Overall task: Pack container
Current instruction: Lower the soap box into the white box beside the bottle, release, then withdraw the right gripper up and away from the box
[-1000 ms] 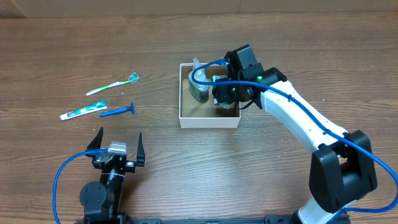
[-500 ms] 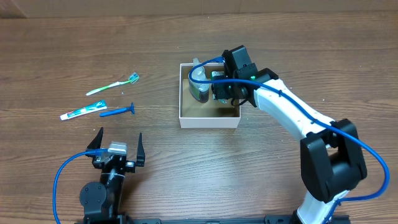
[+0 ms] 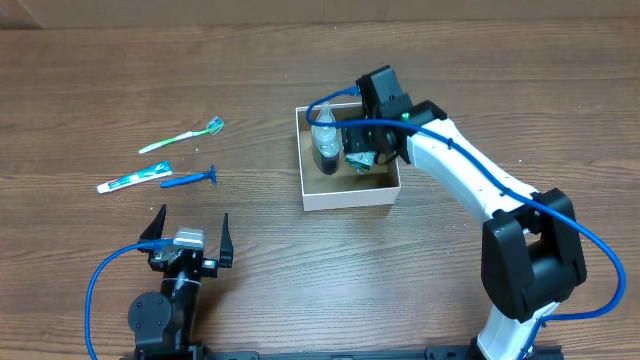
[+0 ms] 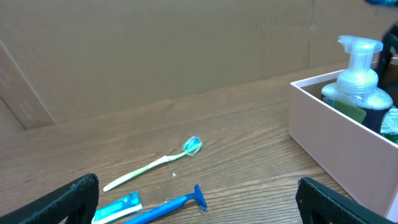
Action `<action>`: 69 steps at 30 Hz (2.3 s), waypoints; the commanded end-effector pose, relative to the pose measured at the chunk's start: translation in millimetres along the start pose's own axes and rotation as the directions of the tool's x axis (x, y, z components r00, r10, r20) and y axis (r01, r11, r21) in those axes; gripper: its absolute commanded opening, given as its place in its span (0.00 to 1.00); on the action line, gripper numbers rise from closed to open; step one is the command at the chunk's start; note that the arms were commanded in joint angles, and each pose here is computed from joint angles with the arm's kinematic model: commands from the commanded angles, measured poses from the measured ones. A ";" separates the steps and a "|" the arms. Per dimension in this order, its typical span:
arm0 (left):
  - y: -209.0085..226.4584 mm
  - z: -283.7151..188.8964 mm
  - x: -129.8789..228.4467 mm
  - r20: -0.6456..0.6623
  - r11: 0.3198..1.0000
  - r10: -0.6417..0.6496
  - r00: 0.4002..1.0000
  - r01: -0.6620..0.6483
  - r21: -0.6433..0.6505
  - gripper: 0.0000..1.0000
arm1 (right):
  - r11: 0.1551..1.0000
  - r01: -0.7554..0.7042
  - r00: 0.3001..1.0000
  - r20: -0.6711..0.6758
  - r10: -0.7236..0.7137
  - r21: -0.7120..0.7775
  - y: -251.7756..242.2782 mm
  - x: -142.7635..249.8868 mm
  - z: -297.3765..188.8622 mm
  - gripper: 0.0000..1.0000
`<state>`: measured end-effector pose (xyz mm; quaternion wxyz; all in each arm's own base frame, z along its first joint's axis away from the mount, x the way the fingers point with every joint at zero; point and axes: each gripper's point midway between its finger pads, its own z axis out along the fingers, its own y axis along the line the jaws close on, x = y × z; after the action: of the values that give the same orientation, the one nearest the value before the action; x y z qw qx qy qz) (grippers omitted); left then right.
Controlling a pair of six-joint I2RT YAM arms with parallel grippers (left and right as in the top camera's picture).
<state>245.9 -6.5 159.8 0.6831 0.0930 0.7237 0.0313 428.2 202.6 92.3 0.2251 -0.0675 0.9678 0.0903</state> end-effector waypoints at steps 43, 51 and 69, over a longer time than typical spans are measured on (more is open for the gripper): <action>2.3 -0.5 -0.3 0.005 1.000 -0.006 1.000 0.006 -0.012 1.00 | 0.929 -0.324 0.904 -0.230 0.359 0.176 -119.2 53.0 -35.4 1.00; 2.4 -0.5 -0.4 0.006 1.000 -0.005 1.000 0.005 -0.013 1.00 | 0.984 -0.165 0.983 -0.071 0.169 0.059 -113.0 1.3 -30.4 1.00; 2.4 -0.5 -0.4 0.006 1.000 -0.005 1.000 0.005 -0.013 1.00 | 0.991 -0.058 0.998 -0.013 0.057 -0.121 -81.8 -17.7 -29.9 0.98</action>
<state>245.8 -6.5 159.7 0.6830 0.0929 0.7238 0.0314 439.6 108.8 95.7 0.1908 -0.0341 0.9712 0.1384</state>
